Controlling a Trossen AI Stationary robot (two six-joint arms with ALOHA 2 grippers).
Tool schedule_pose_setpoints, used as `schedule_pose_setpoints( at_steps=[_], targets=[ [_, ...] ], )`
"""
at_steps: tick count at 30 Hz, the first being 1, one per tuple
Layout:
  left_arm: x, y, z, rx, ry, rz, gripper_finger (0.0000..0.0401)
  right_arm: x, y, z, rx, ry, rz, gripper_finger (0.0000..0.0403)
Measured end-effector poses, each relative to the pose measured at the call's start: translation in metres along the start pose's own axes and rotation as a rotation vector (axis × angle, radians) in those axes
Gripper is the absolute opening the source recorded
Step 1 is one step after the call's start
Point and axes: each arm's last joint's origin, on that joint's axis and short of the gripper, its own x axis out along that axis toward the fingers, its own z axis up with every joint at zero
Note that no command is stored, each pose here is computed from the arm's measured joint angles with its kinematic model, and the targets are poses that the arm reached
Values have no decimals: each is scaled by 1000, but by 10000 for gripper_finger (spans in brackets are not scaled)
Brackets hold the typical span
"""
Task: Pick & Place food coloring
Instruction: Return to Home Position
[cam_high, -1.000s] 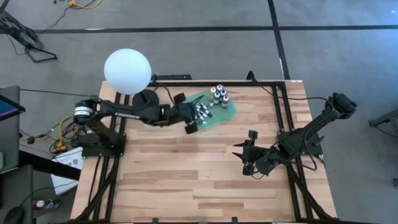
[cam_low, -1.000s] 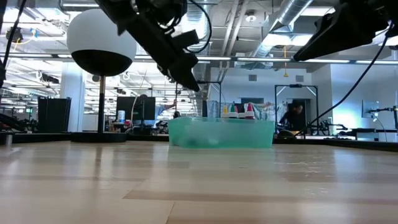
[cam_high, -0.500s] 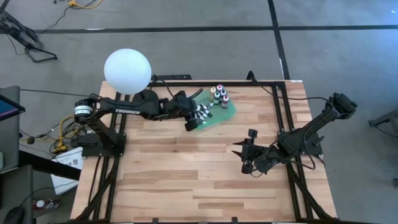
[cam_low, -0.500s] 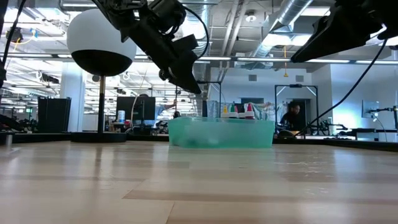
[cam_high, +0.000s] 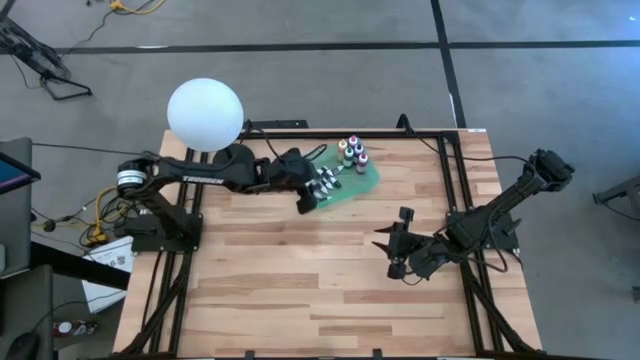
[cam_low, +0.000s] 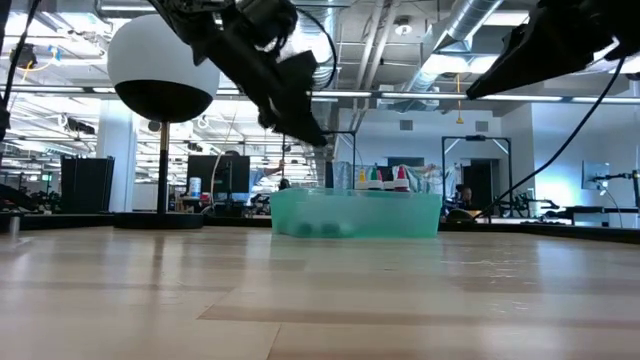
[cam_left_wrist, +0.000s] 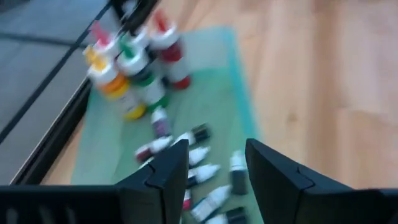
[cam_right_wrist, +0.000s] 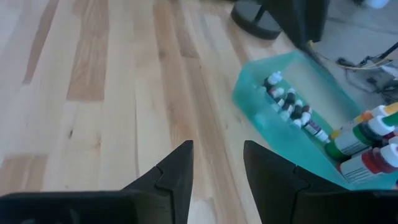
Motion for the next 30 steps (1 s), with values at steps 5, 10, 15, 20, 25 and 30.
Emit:
schedule_pose_setpoints(
  at_steps=[5,10,15,20,25,30],
  targets=[
    [-39,-6,17,83,-86,-109,149,-1,-1,10,41,-51,-34,134],
    [-96,-9,27,130,-212,-187,146,-9,-5,20,-31,-41,-72,134],
    [-144,-12,9,145,-361,-236,146,-17,-24,22,-18,-57,-194,134],
    [-167,-16,-29,107,-496,-285,146,-30,-40,31,-38,-120,-194,134],
    [-176,-15,-70,27,-567,-285,146,-41,-45,51,31,-274,-171,134],
    [-181,-13,-99,-26,-588,-261,146,-41,-41,45,-118,-235,-89,134]
  ],
)
